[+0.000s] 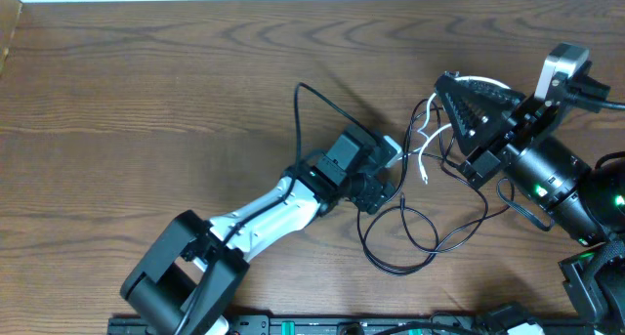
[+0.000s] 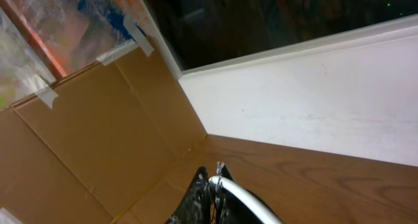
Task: Untangle cables
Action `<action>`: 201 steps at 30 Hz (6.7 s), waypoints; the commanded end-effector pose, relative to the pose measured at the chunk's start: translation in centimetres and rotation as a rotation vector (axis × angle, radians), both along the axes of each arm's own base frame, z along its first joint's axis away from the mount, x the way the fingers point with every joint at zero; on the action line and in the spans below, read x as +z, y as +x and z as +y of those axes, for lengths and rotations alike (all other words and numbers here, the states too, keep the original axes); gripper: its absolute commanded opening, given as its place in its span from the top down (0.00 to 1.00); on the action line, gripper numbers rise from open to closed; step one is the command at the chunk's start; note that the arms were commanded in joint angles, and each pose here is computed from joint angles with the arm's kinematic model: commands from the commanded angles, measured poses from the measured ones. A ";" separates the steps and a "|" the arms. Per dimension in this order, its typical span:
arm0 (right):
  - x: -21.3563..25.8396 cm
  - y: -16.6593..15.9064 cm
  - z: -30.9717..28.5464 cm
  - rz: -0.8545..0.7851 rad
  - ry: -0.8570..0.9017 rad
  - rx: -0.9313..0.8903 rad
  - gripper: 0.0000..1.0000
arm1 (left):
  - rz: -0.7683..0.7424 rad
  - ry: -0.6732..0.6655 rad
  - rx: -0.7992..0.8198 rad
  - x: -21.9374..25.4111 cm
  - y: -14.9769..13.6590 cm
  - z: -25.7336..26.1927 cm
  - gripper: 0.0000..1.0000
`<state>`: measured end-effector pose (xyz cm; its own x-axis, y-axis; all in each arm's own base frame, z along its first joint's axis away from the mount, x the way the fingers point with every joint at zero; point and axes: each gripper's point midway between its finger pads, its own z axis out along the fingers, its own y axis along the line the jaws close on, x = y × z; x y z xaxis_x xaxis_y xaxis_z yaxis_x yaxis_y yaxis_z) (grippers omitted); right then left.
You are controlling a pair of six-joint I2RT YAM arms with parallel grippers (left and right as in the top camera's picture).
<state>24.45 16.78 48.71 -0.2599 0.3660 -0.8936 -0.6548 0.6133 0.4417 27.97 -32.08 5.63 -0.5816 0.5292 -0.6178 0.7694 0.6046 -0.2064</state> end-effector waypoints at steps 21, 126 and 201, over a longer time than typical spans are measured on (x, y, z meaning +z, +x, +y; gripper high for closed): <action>-0.1 -0.3 -0.2 0.025 0.004 0.007 0.99 | 0.035 0.025 -0.064 -3.2 -2.6 -2.7 0.34; -11.5 3.8 -31.3 0.507 0.185 -1.424 0.98 | -0.517 -0.089 1.731 23.5 -5.8 40.3 0.92; -3.5 12.5 -25.6 0.096 0.147 -0.297 0.99 | -0.233 -0.006 1.089 16.8 3.4 30.3 0.92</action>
<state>37.52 -11.99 46.38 -0.0373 0.6488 -0.7601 -0.2403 0.7324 0.6370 31.42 -1.99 22.33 -0.6035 -0.2072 -0.7700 -0.1511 0.9779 -0.1448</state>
